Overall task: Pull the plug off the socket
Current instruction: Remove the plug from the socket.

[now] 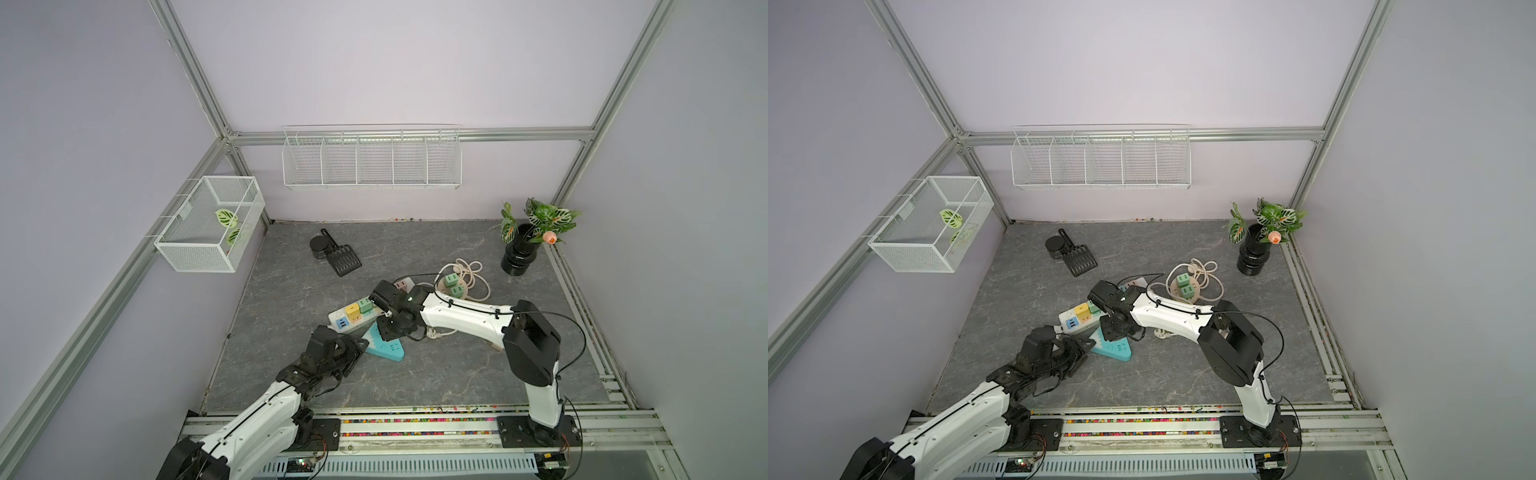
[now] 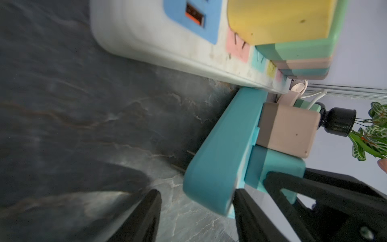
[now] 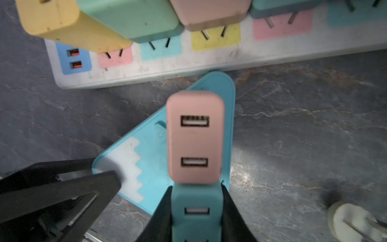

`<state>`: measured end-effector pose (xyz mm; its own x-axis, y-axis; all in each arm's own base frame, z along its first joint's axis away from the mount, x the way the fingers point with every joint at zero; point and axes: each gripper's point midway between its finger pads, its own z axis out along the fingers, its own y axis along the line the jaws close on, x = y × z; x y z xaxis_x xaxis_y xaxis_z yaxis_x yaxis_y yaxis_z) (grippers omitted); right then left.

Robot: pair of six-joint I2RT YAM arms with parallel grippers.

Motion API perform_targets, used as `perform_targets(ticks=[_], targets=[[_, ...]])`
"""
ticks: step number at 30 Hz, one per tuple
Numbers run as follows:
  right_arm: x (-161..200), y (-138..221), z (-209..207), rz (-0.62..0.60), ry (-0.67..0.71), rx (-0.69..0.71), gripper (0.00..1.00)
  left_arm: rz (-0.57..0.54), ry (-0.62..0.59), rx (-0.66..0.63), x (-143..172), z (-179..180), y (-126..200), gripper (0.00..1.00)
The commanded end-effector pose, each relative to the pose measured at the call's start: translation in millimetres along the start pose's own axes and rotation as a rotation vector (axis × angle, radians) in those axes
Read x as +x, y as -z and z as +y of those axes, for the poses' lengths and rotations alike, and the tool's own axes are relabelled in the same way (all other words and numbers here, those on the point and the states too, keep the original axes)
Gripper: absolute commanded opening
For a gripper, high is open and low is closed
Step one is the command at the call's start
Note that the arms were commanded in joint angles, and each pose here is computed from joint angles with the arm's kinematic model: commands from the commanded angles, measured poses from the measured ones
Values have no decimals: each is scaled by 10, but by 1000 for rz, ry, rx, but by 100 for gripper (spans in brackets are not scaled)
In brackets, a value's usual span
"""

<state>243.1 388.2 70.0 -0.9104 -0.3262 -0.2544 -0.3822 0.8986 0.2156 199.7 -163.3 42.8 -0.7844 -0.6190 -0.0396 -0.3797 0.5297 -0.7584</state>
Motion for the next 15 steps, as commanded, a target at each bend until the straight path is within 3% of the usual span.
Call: perform_targets(ticks=[1,4,10,15], targets=[[73,-94,52,23,-21,-43,23,33,4,4,8,-90,-59,60],[87,-114,77,27,-34,-62,22,43,39,-36,12,-7,-124,59],[49,-93,194,20,-63,-119,21,23,94,-203,-10,303,-132,40],[-26,11,126,-12,-113,-108,21,-20,156,-347,-37,598,-68,33]])
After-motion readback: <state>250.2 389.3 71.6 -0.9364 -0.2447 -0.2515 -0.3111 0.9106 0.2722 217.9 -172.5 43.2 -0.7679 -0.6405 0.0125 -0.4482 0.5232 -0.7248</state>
